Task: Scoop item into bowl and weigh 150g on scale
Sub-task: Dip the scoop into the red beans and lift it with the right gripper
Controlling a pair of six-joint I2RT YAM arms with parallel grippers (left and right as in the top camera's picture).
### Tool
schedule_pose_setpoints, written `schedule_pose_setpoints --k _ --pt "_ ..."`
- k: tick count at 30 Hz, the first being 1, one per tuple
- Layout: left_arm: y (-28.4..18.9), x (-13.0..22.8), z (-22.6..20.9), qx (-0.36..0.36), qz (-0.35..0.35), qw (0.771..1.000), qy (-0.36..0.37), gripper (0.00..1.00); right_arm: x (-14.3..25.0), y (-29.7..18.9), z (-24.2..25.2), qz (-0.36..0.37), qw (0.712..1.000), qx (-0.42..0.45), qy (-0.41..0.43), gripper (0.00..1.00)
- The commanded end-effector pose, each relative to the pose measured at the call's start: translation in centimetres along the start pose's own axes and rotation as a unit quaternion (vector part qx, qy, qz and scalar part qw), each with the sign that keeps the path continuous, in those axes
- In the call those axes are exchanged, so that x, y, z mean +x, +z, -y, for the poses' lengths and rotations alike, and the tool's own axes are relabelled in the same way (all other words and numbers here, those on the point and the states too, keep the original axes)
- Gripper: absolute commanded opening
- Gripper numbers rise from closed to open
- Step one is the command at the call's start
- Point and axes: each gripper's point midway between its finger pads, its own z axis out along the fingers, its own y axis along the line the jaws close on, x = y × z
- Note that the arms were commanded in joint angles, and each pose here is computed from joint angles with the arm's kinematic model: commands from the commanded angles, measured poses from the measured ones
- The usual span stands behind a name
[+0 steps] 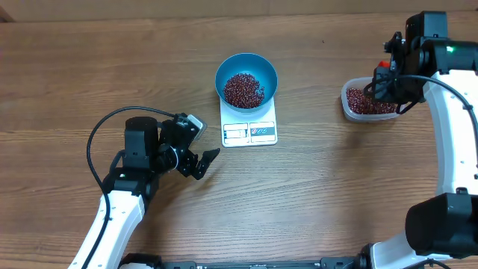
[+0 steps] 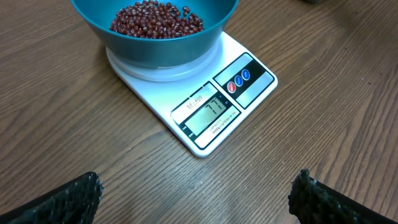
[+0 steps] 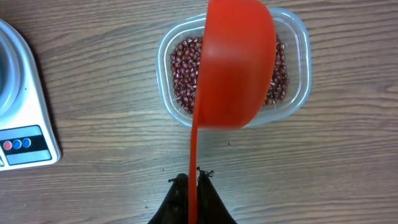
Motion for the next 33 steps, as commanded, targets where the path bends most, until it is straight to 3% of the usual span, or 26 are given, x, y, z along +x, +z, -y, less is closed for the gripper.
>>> schedule_pose_setpoints --k 1,20,33 --pt "0.1 -0.2 0.3 0.007 0.002 1.000 -0.002 0.99 0.0 0.3 0.0 -0.001 0.999 -0.003 -0.035 0.04" --pt "0.1 -0.2 0.3 0.007 0.002 1.000 -0.002 1.00 -0.8 2.9 3.0 -0.021 0.995 0.081 -0.063 0.04" --pt "0.1 -0.2 0.3 0.007 0.002 1.000 -0.002 0.99 -0.8 2.9 3.3 -0.023 0.994 0.089 -0.065 0.04"
